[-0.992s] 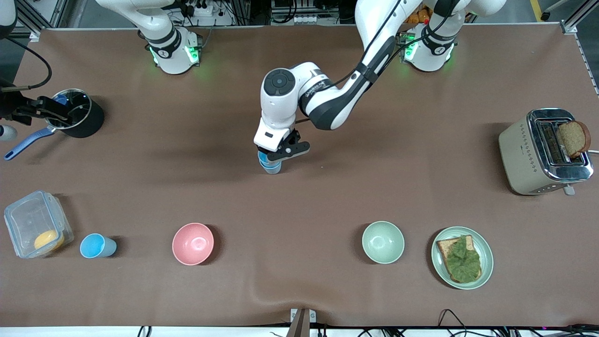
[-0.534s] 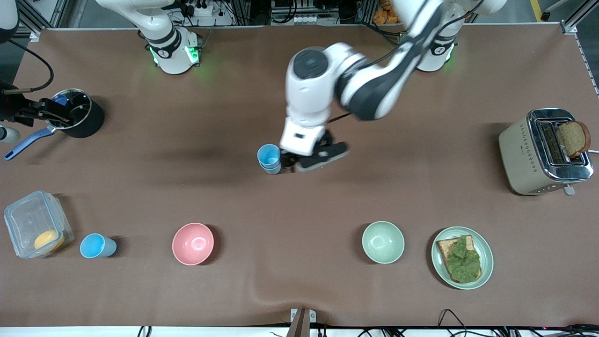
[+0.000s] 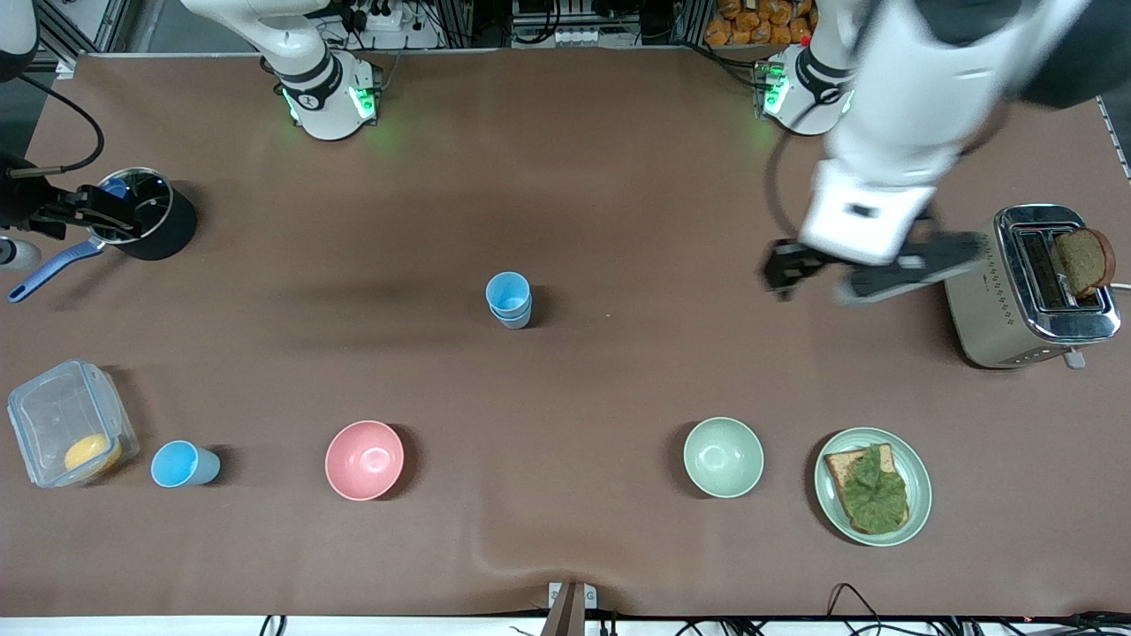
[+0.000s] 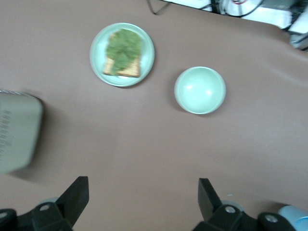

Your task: Stack blue cups with both arms

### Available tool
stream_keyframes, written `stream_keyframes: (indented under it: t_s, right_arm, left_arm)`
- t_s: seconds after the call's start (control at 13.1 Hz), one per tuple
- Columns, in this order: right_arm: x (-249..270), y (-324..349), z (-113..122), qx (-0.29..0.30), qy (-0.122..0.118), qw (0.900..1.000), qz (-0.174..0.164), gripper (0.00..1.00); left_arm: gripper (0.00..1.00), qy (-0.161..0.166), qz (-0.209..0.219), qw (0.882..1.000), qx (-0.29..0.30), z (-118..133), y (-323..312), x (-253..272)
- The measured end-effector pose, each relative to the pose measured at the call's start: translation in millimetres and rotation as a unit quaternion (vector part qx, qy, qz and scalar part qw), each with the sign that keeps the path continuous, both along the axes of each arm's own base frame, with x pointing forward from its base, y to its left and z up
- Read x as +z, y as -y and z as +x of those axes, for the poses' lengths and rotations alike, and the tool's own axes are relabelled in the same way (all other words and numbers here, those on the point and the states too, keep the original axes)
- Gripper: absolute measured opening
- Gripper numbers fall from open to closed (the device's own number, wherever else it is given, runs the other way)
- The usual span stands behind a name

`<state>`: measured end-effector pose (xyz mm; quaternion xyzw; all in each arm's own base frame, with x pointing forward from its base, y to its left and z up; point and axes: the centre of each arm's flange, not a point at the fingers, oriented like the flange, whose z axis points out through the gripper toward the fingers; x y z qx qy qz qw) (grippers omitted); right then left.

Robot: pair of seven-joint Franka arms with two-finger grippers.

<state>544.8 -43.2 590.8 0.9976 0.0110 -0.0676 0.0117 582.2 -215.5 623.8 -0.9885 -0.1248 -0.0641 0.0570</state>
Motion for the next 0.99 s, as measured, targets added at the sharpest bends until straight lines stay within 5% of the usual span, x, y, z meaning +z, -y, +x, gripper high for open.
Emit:
stream_keyframes:
  t_s: [0.61, 0.99]
  right_arm:
    - [0, 0, 0, 0.000, 0.000, 1.000, 0.000, 1.00]
    - [0, 0, 0, 0.000, 0.000, 1.000, 0.000, 1.00]
  left_arm:
    - [1.00, -0.058, -0.034, 0.996, -0.066, -12, -134, 10]
    - [1.00, -0.054, -0.038, 0.995, -0.069, -21, -140, 10]
